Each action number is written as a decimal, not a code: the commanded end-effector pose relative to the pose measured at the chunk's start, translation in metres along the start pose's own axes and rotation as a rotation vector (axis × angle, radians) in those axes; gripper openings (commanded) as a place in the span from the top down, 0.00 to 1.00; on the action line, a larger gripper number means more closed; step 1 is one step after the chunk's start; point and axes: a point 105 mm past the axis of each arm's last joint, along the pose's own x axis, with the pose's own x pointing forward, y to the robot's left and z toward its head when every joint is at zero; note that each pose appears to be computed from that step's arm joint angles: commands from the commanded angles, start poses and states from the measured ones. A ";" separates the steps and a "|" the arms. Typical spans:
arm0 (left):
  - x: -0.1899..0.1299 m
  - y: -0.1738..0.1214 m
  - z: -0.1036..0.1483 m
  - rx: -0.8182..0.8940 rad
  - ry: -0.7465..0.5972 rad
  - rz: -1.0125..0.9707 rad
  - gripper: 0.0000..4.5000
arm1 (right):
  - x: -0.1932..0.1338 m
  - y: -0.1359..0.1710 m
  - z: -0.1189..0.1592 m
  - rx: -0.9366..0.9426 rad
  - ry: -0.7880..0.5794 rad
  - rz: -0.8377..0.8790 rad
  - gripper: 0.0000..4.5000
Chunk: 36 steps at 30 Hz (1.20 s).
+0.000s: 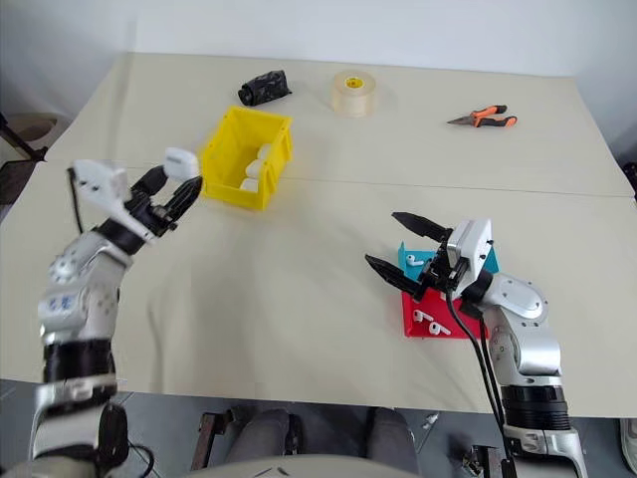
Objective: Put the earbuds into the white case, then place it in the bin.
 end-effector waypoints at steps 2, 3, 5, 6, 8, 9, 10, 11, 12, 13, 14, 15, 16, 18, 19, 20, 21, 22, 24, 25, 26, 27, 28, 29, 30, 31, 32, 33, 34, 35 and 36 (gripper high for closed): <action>0.023 -0.002 0.002 0.070 0.004 -0.088 0.34 | 0.002 0.002 0.012 -0.041 -0.023 0.003 0.01; 0.030 -0.004 0.001 0.084 0.015 -0.106 0.34 | 0.003 0.002 0.012 -0.045 -0.025 0.000 0.01; 0.038 -0.004 -0.002 0.099 0.035 -0.112 0.34 | 0.004 0.003 0.013 -0.048 -0.030 -0.008 0.01; 0.041 -0.003 -0.003 0.095 0.040 -0.106 0.34 | 0.005 0.003 0.013 -0.050 -0.033 -0.013 0.01; 0.046 -0.001 -0.007 0.094 0.068 -0.095 0.34 | 0.006 0.004 0.015 -0.050 -0.040 -0.018 0.01; 0.047 -0.001 -0.009 0.085 0.078 -0.100 0.34 | 0.007 0.005 0.015 -0.051 -0.043 -0.019 0.01; 0.049 0.000 -0.010 0.083 0.082 -0.088 0.28 | 0.008 0.006 0.016 -0.051 -0.047 -0.020 0.00; 0.049 0.000 -0.012 0.078 0.095 -0.095 0.22 | 0.009 0.006 0.017 -0.052 -0.051 -0.021 0.00; 0.050 0.000 -0.013 0.079 0.102 -0.092 0.16 | 0.010 0.006 0.018 -0.054 -0.053 -0.022 0.00; 0.050 0.000 -0.012 0.073 0.099 -0.091 0.10 | 0.010 0.006 0.019 -0.056 -0.054 -0.022 0.00; 0.050 -0.001 -0.012 0.066 0.102 -0.101 0.03 | 0.010 0.005 0.019 -0.057 -0.054 -0.020 0.00; 0.048 -0.002 -0.010 0.079 0.092 -0.106 0.00 | 0.010 0.005 0.020 -0.059 -0.054 -0.017 0.00; 0.046 -0.004 -0.009 0.091 0.086 -0.123 0.00 | 0.010 0.004 0.021 -0.061 -0.053 -0.015 0.00; 0.041 -0.008 -0.002 0.119 0.060 -0.153 0.00 | 0.010 0.003 0.021 -0.064 -0.050 -0.010 0.00; 0.036 -0.013 0.003 0.123 0.044 -0.189 0.00 | 0.009 0.002 0.021 -0.065 -0.048 -0.008 0.00; 0.029 -0.019 0.007 0.134 0.033 -0.229 0.00 | 0.008 0.002 0.021 -0.069 -0.043 -0.002 0.00; 0.022 -0.024 0.011 0.158 0.021 -0.263 0.00 | 0.007 0.001 0.021 -0.071 -0.036 0.006 0.00; 0.010 -0.031 0.013 0.164 0.028 -0.317 0.00 | 0.006 0.001 0.020 -0.072 -0.027 0.017 0.00; -0.012 -0.040 0.014 0.206 0.056 -0.395 0.00 | 0.003 0.000 0.018 -0.074 -0.007 0.044 0.00; -0.024 -0.044 0.013 0.224 0.080 -0.434 0.00 | 0.001 0.000 0.017 -0.073 0.004 0.062 0.00; -0.037 -0.048 0.011 0.241 0.108 -0.468 0.00 | -0.001 0.000 0.016 -0.076 0.019 0.085 0.00; -0.048 -0.052 0.011 0.252 0.130 -0.494 0.00 | -0.004 0.000 0.015 -0.076 0.032 0.105 0.00; -0.059 -0.054 0.009 0.250 0.146 -0.510 0.00 | -0.006 0.000 0.015 -0.076 0.047 0.127 0.00; -0.071 -0.054 0.007 0.263 0.160 -0.511 0.00 | -0.008 -0.001 0.014 -0.078 0.060 0.148 0.00; -0.080 -0.056 0.004 0.292 0.173 -0.504 0.00 | -0.010 -0.002 0.014 -0.075 0.070 0.169 0.00; -0.091 -0.059 0.000 0.302 0.190 -0.517 0.00 | -0.011 -0.003 0.014 -0.074 0.080 0.187 0.00; -0.100 -0.061 -0.005 0.314 0.204 -0.526 0.00 | -0.012 -0.003 0.013 -0.074 0.091 0.209 0.00; -0.107 -0.061 -0.010 0.336 0.225 -0.522 0.00 | -0.014 -0.003 0.012 -0.075 0.105 0.230 0.00; -0.112 -0.060 -0.017 0.366 0.258 -0.515 0.00 | -0.015 -0.002 0.011 -0.078 0.113 0.251 0.00; -0.116 -0.062 -0.020 0.399 0.264 -0.525 0.00 | -0.018 0.000 0.009 -0.079 0.135 0.286 0.00; -0.117 -0.063 -0.023 0.402 0.269 -0.521 0.00 | -0.021 0.002 0.007 -0.090 0.150 0.314 0.00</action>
